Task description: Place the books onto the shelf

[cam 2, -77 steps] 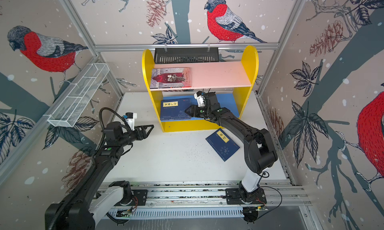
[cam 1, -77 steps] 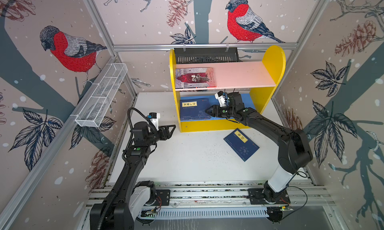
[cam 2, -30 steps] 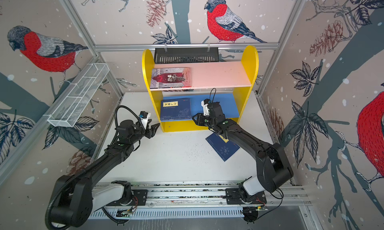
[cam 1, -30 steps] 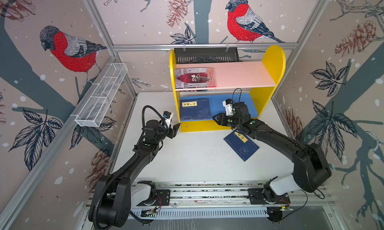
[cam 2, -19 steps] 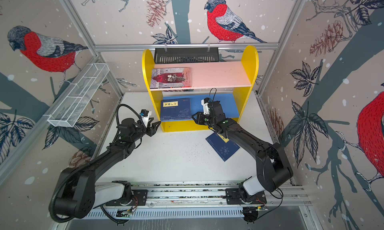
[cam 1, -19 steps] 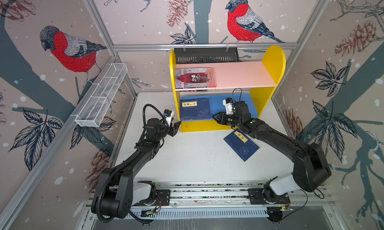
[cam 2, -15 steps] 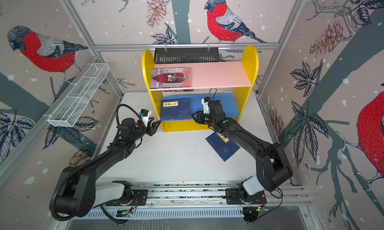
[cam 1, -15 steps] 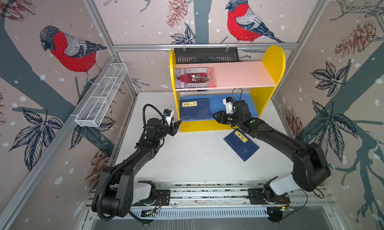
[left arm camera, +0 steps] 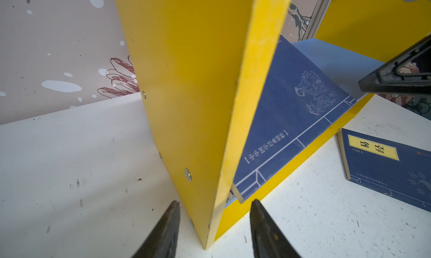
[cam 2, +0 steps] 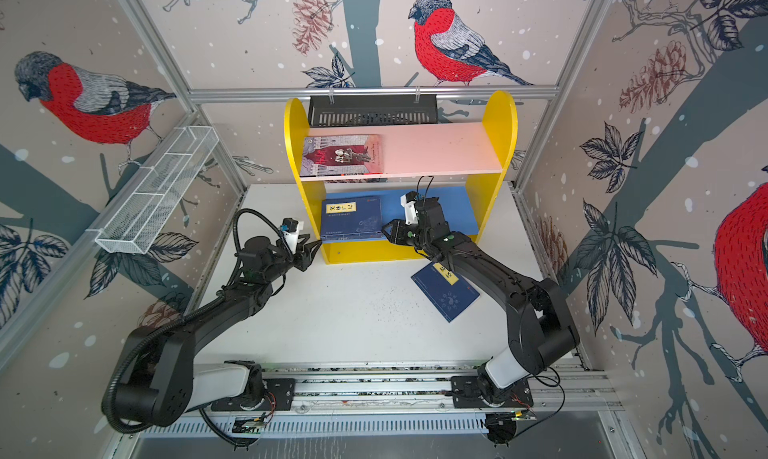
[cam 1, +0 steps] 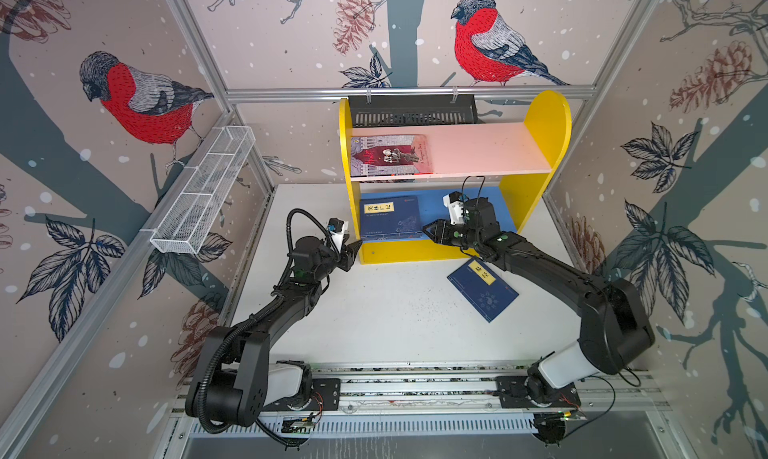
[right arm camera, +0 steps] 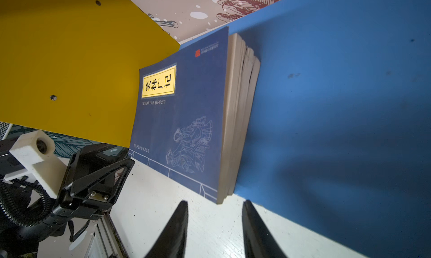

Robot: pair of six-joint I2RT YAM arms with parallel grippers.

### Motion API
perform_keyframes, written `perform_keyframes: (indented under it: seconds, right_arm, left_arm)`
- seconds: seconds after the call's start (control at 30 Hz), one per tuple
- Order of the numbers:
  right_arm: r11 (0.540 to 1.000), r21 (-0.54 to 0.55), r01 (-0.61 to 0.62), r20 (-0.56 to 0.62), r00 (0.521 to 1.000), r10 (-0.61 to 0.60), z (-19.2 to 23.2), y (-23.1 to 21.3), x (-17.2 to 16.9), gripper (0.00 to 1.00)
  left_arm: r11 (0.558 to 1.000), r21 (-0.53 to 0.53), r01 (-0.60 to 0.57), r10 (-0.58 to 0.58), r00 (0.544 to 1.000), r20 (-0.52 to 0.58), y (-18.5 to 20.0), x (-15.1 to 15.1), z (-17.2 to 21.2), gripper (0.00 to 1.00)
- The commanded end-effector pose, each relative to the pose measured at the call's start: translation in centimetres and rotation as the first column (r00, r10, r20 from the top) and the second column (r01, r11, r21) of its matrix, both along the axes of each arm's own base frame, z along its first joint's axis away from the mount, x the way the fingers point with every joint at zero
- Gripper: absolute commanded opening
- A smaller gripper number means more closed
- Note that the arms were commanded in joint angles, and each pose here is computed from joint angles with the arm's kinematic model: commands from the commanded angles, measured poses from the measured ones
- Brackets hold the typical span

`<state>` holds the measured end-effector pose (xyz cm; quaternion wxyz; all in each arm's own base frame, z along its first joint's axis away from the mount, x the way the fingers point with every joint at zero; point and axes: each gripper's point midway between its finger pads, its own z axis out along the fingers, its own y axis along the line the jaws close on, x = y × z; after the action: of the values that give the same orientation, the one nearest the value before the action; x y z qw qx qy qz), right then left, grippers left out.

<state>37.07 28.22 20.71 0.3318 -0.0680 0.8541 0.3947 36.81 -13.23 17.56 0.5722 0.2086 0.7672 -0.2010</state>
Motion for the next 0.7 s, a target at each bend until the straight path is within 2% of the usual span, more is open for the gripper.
perform_keyframes:
  seconds: [0.0,0.67]
  right_arm:
    - [1.0,0.019,-0.013,0.03,0.999,0.012,0.8,0.3,0.3,0.4]
    - [0.998,-0.067,-0.004,0.005,1.0,0.004,-1.1,-0.8,-2.1,0.45]
  left_arm:
    - [1.0,-0.011,0.014,-0.014,0.998,0.065,-0.3,0.3,1.3,0.48]
    - [1.0,-0.02,0.004,-0.003,0.997,0.072,-0.4,0.8,1.6,0.38]
